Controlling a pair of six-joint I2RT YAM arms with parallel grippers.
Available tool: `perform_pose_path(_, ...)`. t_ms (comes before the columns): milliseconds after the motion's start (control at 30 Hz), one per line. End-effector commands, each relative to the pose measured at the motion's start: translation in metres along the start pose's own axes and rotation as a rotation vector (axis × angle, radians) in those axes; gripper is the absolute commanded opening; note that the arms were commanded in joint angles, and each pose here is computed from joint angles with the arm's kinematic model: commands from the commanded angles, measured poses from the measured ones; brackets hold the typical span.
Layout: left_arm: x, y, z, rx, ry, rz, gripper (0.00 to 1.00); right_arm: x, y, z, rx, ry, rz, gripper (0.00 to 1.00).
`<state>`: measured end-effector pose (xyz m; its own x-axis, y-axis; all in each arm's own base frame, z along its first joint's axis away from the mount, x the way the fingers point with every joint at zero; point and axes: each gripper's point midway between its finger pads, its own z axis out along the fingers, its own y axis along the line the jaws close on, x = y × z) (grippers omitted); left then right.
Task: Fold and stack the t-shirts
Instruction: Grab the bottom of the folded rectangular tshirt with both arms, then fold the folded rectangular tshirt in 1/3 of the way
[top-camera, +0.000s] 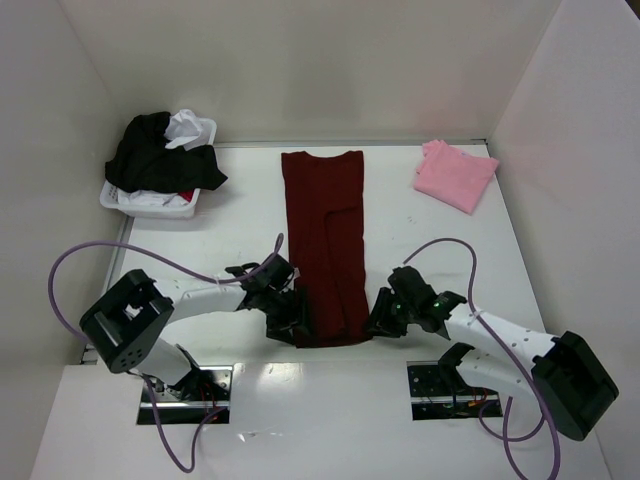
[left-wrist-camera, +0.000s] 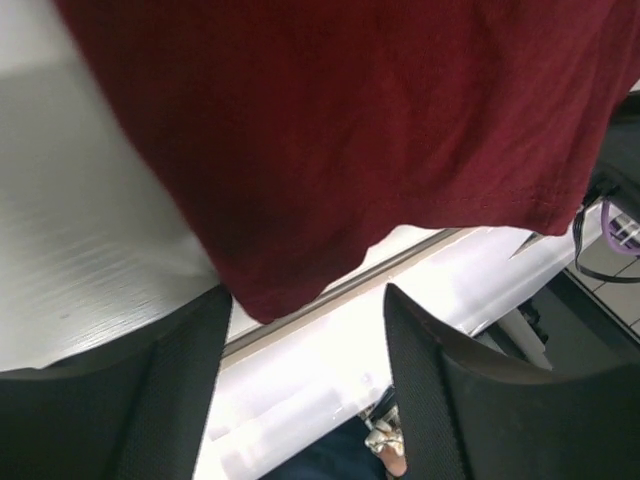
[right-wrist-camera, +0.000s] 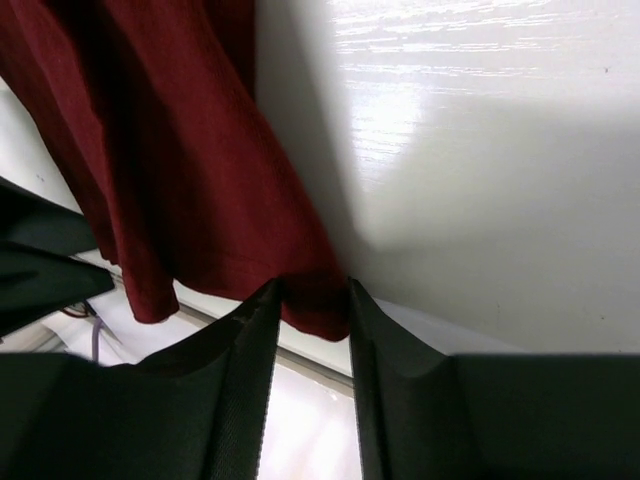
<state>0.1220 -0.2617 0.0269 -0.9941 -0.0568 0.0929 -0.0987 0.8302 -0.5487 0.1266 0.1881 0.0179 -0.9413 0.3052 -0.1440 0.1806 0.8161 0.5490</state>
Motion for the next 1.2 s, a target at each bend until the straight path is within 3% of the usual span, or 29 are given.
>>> perform_pose_path(0,0.010,0.010,0.011,-0.039,0.043,-0.023,0.68,-0.015,0.020,-0.002,-0.042,-0.053,-0.014,0.37)
perform_pose_path(100,0.008,0.013,0.012,-0.052,0.032,-0.025,0.61,-0.015,0.021,0.000,-0.047,-0.045,-0.014,0.35)
perform_pose_path(400,0.007,0.024,0.009,-0.112,-0.006,-0.093,0.29,-0.018,0.028,0.007,-0.056,-0.030,-0.032,0.26)
perform_pose_path(600,-0.002,0.022,0.006,-0.150,-0.029,-0.084,0.00,-0.022,0.035,0.004,-0.058,-0.038,-0.037,0.07)
perform_pose_path(800,-0.017,0.002,-0.018,-0.148,-0.098,-0.026,0.00,-0.035,0.059,-0.011,-0.102,-0.072,-0.049,0.02)
perform_pose_path(1033,-0.073,-0.037,-0.076,-0.083,-0.275,0.073,0.00,-0.074,0.109,-0.039,-0.174,-0.172,-0.096,0.00)
perform_pose_path(1167,-0.103,-0.052,-0.090,-0.073,-0.311,0.136,0.00,-0.109,0.124,-0.047,-0.176,-0.243,-0.125,0.00)
